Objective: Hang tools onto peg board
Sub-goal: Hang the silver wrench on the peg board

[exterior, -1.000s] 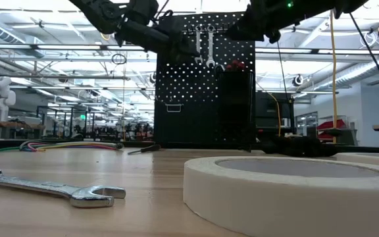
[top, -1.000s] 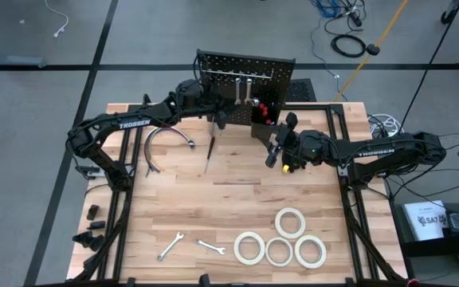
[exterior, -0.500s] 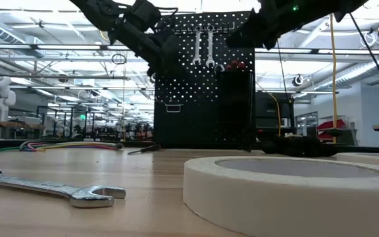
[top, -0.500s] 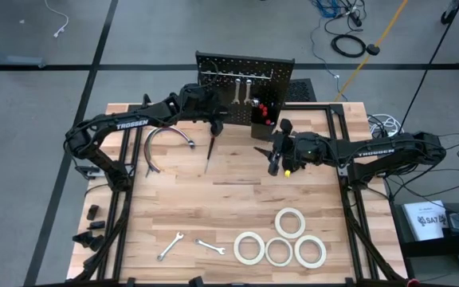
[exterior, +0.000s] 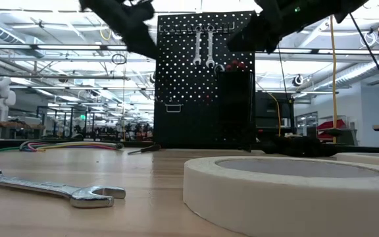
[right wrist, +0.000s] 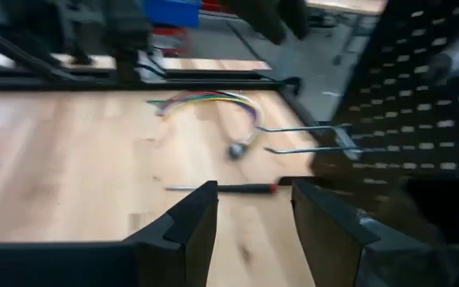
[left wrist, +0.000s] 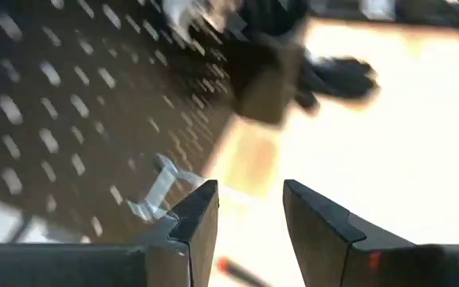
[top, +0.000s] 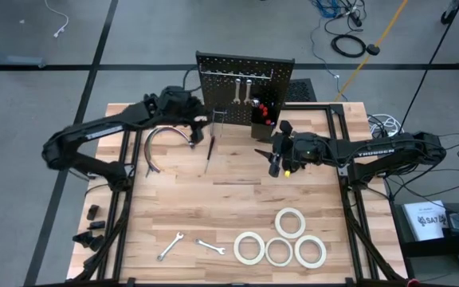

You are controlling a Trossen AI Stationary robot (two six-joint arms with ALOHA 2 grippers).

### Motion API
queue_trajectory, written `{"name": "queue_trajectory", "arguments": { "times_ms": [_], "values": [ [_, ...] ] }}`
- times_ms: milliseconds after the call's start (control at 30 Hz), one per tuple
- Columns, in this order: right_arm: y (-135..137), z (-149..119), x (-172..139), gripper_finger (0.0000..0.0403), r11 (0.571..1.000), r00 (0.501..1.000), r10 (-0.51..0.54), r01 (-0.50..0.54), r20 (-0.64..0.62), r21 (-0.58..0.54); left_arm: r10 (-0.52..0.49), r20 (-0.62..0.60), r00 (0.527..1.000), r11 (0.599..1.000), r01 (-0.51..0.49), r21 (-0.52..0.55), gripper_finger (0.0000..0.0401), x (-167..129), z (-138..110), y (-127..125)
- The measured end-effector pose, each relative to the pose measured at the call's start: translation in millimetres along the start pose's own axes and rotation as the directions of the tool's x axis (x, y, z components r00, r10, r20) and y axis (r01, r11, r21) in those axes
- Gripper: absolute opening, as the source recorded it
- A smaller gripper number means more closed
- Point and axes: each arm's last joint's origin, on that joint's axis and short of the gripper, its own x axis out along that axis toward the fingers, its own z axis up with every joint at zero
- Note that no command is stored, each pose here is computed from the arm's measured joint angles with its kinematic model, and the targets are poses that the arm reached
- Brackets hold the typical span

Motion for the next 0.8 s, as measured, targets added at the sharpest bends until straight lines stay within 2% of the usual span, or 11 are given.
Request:
{"name": "queue_trajectory", "arguments": {
  "times_ms": [133, 333, 500, 633, 700, 800],
  "values": [
    [5, 0, 3, 0.0157, 0.99, 0.992, 0.123, -0.124, 0.018, 0.071, -0.148, -0.095, 0.984, 0.989, 0.15, 0.008, 0.0143, -27, -12, -23],
    [36, -14, 22, 0.0157, 0.963, 0.97, 0.243, -0.239, -0.015, 0.122, -0.334, -0.184, 0.924, 0.939, 0.343, 0.02, 0.0143, -40, -40, -81],
    [80, -22, 42, 0.0157, 0.934, 0.939, 0.345, -0.343, -0.003, 0.105, -0.477, -0.261, 0.839, 0.87, 0.494, -0.003, 0.0143, -35, -84, -134],
    [124, -24, 63, 0.0157, 0.905, 0.907, 0.418, -0.409, -0.058, 0.117, -0.581, -0.234, 0.78, 0.808, 0.587, -0.047, 0.0143, -29, -119, -173],
    [148, -27, 76, 0.0157, 0.892, 0.891, 0.446, -0.435, -0.087, 0.124, -0.608, -0.206, 0.766, 0.788, 0.615, -0.037, 0.0143, -29, -133, -190],
    [182, -32, 96, 0.0157, 0.878, 0.871, 0.475, -0.459, -0.129, 0.135, -0.604, -0.189, 0.774, 0.787, 0.617, 0.016, 0.0143, -33, -149, -211]
  ]
}}
